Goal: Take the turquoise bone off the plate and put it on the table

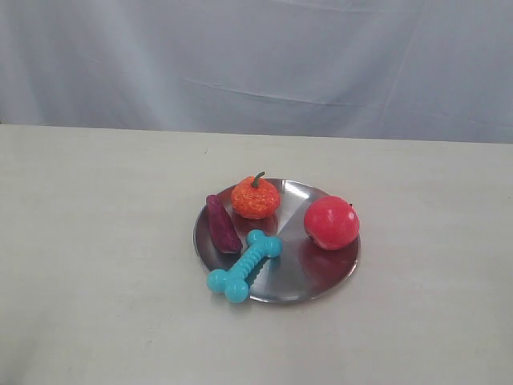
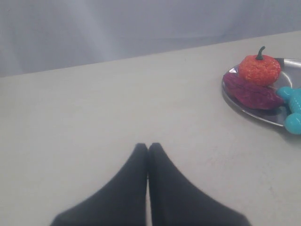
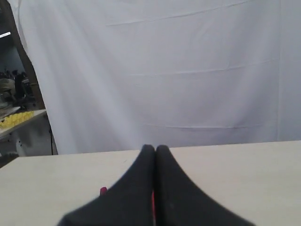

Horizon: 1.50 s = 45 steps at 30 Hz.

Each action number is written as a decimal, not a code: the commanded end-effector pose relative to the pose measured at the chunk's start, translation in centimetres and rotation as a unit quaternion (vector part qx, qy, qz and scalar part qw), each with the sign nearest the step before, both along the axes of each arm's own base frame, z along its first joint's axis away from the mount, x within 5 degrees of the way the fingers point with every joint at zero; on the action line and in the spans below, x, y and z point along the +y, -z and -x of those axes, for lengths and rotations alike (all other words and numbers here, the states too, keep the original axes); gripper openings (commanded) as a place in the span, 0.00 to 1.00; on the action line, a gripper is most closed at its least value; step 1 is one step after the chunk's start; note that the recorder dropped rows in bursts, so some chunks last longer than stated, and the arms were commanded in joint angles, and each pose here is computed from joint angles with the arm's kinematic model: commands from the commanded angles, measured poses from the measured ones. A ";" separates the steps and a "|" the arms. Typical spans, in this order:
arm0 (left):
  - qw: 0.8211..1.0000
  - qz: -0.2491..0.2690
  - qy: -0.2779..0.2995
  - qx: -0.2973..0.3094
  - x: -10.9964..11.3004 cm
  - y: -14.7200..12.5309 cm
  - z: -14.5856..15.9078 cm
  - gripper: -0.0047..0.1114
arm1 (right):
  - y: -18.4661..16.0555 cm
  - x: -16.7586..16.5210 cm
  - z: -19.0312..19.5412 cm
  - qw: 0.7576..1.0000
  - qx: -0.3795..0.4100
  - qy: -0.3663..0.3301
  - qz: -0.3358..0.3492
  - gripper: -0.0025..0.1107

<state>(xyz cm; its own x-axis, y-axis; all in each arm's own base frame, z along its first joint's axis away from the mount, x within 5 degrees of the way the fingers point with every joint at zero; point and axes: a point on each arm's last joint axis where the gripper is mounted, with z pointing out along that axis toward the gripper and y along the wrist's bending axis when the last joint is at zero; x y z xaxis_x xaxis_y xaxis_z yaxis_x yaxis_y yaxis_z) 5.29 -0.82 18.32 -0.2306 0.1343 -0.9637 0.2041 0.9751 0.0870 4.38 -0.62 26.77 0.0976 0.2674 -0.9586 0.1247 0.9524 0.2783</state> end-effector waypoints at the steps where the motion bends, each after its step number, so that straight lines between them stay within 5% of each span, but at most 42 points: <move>1: 1.000 -0.001 0.001 0.000 0.0 0.1 0.0 0.04 | -3.8 -0.2 -0.2 0.994 0.107 0.006 0.023 0.02; 12: 1.000 -0.001 0.001 0.000 0.0 0.1 0.0 0.04 | -8.8 -1.2 -7.8 0.929 0.369 -0.028 0.024 0.02; 26: 1.000 -0.001 0.001 0.000 0.0 0.1 0.0 0.04 | -4.9 1.7 -21.4 0.818 0.559 -0.134 0.031 0.02; 35: 1.000 -0.001 0.001 0.000 0.0 0.1 0.0 0.04 | -4.8 3.0 -26.2 0.816 0.565 -0.119 -0.010 0.02; 45: 1.000 -0.001 0.001 0.000 0.0 0.1 0.0 0.04 | -3.7 8.6 -30.3 0.805 0.573 -0.151 0.004 0.02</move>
